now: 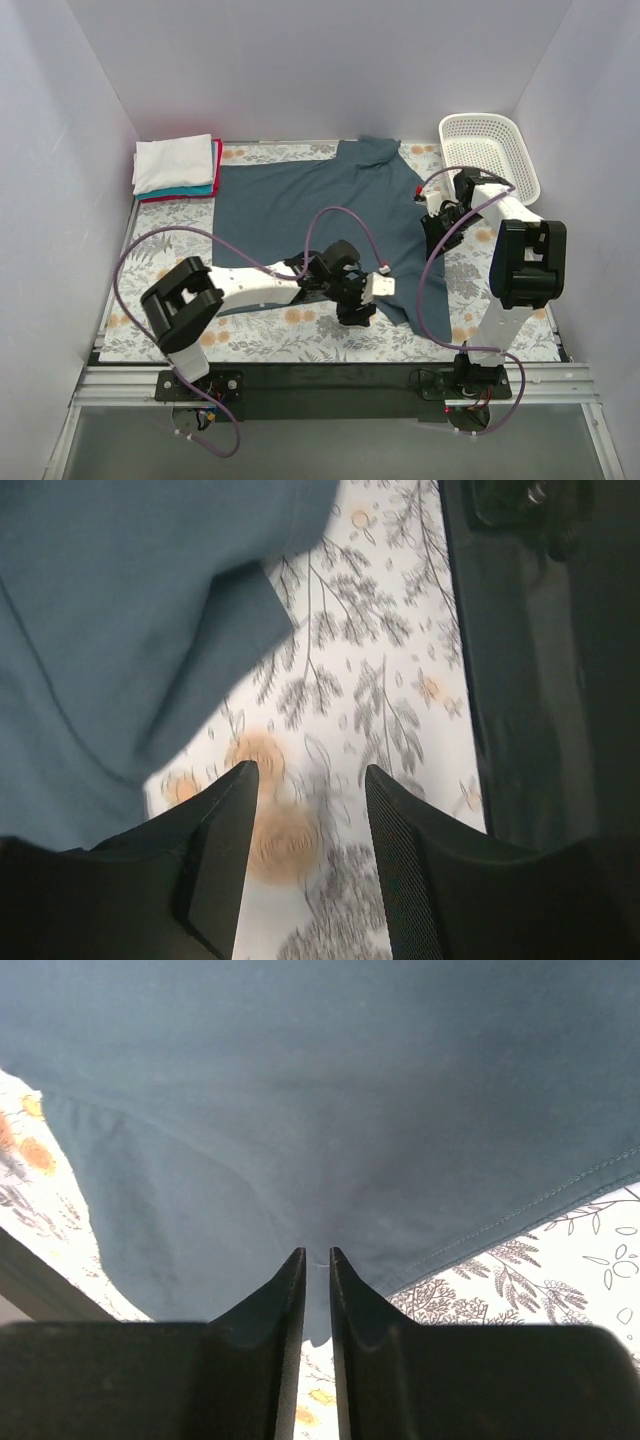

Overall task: Fold and stack the t-shirts
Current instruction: Flatten the tshirt out

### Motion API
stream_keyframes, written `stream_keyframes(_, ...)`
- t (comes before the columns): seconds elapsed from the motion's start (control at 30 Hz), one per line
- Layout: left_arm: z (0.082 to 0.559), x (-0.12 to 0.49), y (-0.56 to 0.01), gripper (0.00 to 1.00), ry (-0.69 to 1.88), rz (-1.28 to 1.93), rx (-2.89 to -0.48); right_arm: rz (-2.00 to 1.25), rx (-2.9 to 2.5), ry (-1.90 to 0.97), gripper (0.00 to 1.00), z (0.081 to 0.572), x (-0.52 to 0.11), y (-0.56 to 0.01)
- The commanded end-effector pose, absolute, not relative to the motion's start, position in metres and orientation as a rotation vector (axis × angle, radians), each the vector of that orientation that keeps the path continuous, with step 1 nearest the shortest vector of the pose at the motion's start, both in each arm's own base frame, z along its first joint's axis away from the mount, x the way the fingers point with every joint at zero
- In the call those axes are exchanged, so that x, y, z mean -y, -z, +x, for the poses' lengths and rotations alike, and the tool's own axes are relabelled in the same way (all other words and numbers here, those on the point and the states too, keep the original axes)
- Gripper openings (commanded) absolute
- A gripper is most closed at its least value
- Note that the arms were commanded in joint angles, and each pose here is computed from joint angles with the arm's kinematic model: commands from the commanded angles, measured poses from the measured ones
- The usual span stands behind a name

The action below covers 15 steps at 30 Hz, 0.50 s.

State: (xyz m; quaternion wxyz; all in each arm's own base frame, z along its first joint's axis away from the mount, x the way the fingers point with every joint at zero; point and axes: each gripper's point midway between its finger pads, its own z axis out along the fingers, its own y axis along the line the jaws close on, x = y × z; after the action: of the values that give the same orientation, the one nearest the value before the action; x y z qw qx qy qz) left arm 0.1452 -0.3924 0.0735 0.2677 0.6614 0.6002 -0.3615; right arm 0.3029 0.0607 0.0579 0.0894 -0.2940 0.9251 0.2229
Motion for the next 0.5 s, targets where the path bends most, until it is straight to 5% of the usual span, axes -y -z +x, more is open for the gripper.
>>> stream_keyframes(0.0,0.158,0.441,-0.087,0.47,0.96,1.711,-1.535,-0.833,-2.793,-0.619,0.2,0.31,-0.055,-0.053)
stream_keyframes(0.47,0.151,0.476,-0.057,0.45,0.947,1.775,-1.418,-0.79,-2.837,-0.625,0.17,0.309,-0.049,-0.038)
